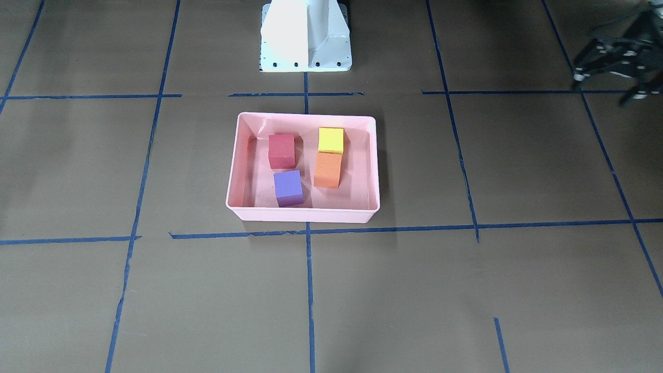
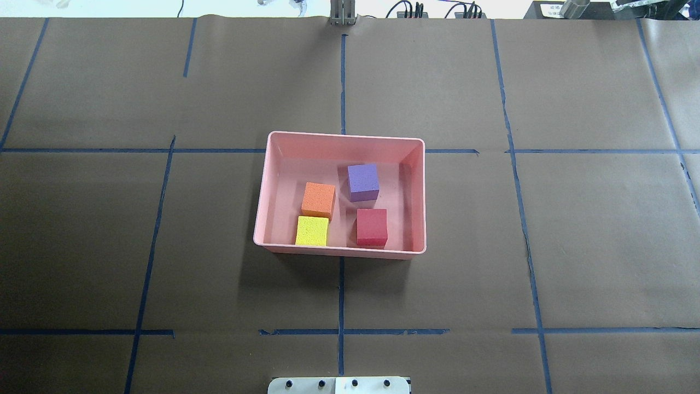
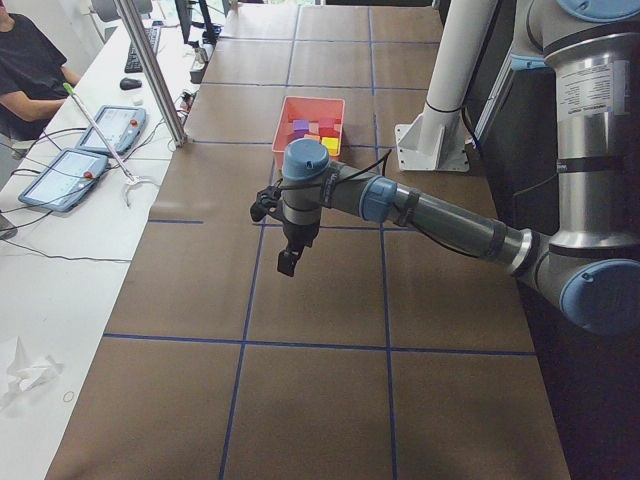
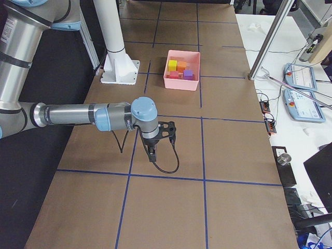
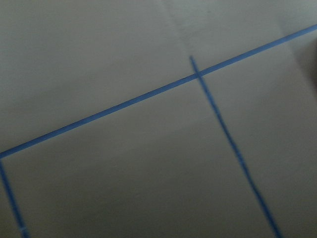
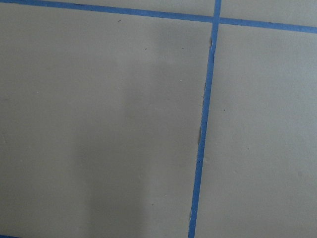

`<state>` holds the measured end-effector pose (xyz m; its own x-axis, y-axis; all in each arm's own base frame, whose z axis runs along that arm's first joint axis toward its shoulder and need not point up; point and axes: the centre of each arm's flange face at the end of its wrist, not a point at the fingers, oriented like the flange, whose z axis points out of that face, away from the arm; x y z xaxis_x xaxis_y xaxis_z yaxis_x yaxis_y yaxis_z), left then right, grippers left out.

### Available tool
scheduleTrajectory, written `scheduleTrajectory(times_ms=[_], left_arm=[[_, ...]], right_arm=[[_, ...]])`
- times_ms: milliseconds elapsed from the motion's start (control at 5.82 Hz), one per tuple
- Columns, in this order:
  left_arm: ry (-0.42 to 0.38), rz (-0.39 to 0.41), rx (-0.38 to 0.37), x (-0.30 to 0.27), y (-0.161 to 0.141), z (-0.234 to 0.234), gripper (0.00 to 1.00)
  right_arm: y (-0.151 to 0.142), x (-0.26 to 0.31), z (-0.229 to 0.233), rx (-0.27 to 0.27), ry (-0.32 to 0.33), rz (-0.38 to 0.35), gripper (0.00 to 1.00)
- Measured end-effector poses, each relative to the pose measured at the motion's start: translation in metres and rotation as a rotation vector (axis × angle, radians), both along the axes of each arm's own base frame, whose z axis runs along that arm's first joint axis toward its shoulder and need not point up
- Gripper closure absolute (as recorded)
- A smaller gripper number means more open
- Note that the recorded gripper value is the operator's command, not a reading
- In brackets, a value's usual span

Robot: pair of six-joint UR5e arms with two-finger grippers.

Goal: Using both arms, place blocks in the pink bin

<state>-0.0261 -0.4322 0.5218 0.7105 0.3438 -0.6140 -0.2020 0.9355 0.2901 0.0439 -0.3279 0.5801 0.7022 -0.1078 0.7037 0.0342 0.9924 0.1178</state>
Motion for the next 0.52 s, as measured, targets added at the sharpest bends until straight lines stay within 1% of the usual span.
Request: scheduleTrajectory(times_ms=[172,344,515], left_arm=[[0.000,-0.041,-0.103,-0.027,0.008,0.032,0.00],[0.019,-0.080,-0.213,-0.045,0.025,0.054,0.00],[0.044,-0.097,-0.281,-0.049,0.038,0.068,0.00]], right_arm=[[0.000,0.000,0.001,-0.001,0.006,-0.002,0.00],[0.000,0.000,0.005,-0.007,0.012,-0.003,0.00],[-0.001,-0.001,0.012,-0.018,0.014,-0.005,0.00]])
